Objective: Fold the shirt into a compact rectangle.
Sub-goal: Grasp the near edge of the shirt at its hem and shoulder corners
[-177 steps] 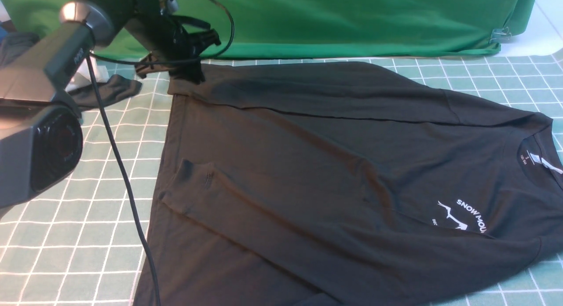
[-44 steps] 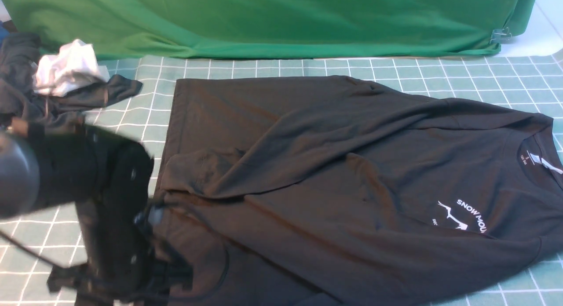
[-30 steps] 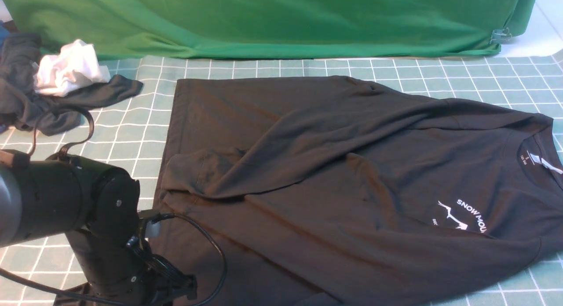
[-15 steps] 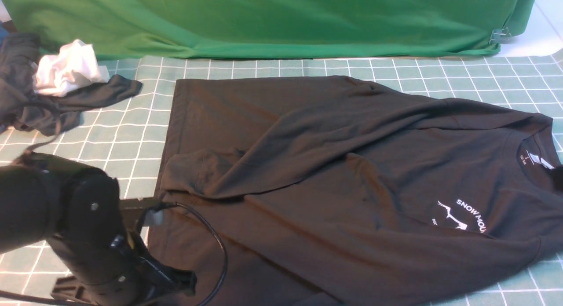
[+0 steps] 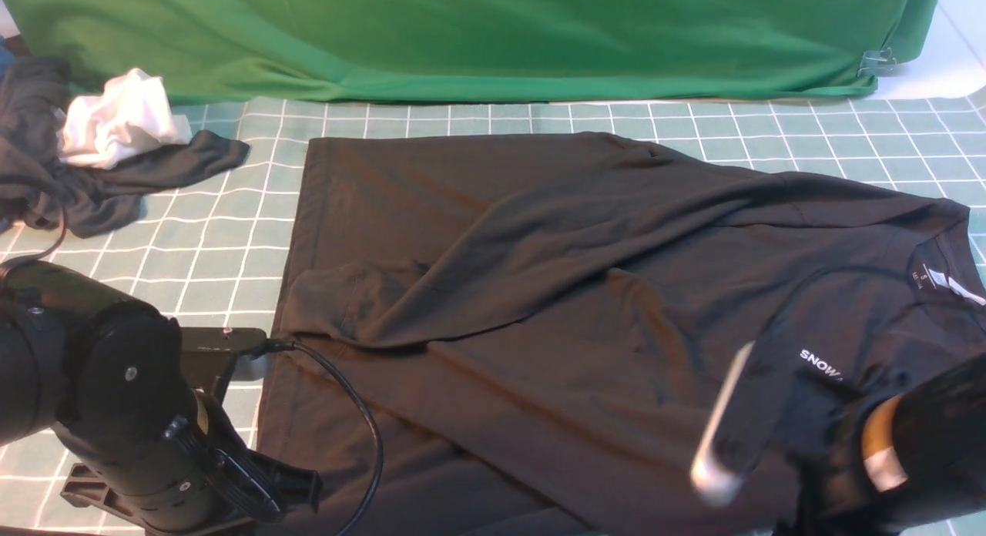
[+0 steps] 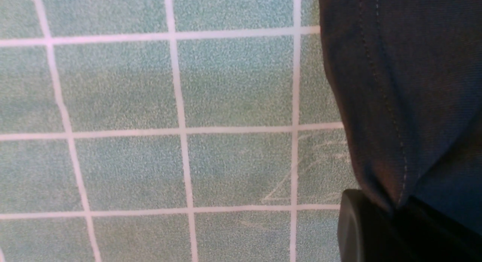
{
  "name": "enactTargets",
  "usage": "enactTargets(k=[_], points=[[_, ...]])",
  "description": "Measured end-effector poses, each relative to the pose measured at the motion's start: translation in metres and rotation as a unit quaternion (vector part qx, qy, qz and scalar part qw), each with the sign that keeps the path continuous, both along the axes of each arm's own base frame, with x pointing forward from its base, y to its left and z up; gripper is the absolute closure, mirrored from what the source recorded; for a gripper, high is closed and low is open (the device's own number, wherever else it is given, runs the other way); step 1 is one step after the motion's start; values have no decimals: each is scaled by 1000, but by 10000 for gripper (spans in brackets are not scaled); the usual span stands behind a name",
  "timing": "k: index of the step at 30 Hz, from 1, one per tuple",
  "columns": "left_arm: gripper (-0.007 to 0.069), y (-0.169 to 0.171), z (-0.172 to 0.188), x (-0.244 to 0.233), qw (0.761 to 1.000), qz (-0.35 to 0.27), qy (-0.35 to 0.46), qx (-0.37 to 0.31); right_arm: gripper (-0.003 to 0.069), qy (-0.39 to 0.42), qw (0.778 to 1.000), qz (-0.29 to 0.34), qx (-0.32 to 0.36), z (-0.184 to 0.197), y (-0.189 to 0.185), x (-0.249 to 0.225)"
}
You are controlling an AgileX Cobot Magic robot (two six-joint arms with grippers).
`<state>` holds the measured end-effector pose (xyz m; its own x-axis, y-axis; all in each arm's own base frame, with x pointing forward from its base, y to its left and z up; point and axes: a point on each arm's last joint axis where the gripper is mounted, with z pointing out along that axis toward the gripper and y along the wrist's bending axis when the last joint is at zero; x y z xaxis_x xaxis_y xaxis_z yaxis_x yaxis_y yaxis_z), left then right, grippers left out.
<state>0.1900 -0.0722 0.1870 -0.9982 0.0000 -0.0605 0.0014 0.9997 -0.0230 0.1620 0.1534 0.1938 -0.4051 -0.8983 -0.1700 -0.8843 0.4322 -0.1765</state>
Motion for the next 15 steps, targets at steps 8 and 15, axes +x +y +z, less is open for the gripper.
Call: enactTargets(k=[8, 15], points=[[610, 0, 0, 0, 1000, 0, 0, 0, 78, -22, 995, 10, -97, -35, 5, 16], [610, 0, 0, 0, 1000, 0, 0, 0, 81, -23, 992, 18, -119, -44, 7, 19]])
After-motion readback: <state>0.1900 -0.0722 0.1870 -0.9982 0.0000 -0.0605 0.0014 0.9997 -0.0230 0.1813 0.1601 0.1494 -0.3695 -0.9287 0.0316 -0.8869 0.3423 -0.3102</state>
